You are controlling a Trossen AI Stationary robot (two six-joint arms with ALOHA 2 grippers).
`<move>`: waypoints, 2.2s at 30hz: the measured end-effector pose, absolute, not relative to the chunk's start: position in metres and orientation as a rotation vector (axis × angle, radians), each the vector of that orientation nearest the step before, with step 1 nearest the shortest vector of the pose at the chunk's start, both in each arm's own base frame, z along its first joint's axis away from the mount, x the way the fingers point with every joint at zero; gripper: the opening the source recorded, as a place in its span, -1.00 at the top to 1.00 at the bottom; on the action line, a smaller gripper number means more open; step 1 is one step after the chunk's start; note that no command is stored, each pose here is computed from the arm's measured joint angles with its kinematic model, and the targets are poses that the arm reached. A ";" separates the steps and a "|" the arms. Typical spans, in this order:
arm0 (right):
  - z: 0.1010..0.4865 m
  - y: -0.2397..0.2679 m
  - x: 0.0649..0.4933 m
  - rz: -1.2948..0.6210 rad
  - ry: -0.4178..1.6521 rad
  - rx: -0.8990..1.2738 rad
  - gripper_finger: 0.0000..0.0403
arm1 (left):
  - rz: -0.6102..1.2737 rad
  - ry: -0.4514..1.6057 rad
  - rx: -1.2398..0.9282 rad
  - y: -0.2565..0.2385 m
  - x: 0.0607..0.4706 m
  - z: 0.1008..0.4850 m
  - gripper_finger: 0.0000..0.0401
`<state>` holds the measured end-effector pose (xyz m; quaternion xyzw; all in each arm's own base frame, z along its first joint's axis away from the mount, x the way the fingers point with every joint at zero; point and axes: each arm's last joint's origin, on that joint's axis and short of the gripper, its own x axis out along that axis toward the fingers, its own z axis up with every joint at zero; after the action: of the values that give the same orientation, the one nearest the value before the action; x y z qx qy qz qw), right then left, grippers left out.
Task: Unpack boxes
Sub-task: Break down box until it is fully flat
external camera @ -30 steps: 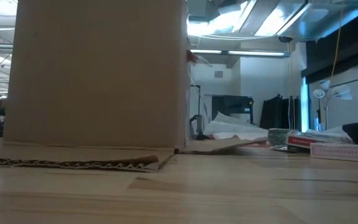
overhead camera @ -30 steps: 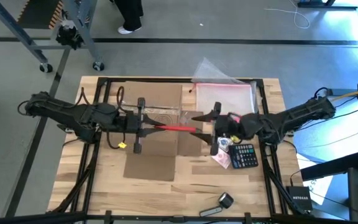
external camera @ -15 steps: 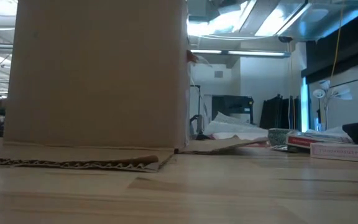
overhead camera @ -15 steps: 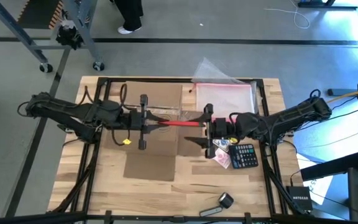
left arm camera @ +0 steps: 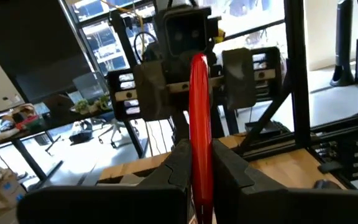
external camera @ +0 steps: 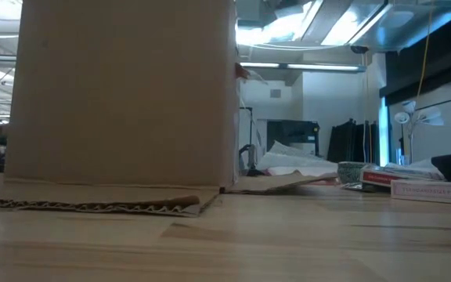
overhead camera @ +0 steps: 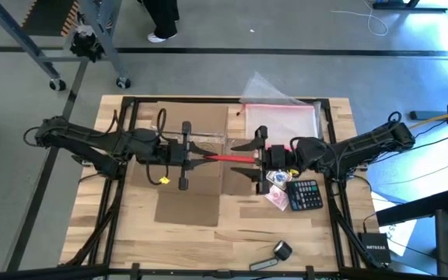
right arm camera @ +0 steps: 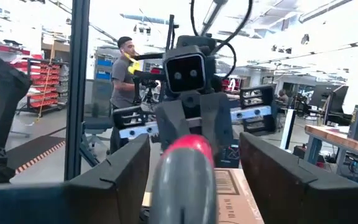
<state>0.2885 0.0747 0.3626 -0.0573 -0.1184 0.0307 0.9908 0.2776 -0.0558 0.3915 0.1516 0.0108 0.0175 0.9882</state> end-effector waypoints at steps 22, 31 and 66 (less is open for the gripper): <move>0.352 0.074 0.297 -0.055 -0.173 -0.139 0.38 | 0.063 0.047 0.279 -0.050 0.282 0.388 0.88; 0.352 0.073 0.297 -0.065 -0.170 -0.171 0.76 | 0.065 0.044 0.277 -0.050 0.282 0.388 0.88; 0.389 -0.001 0.377 -0.139 0.158 -0.230 0.76 | 0.311 0.761 0.081 0.000 0.143 0.382 -0.04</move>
<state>0.3768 -0.0012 0.3886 -0.1144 0.0786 -0.0690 0.9879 0.1432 -0.0005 0.3819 0.0394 0.3696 0.1513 0.9159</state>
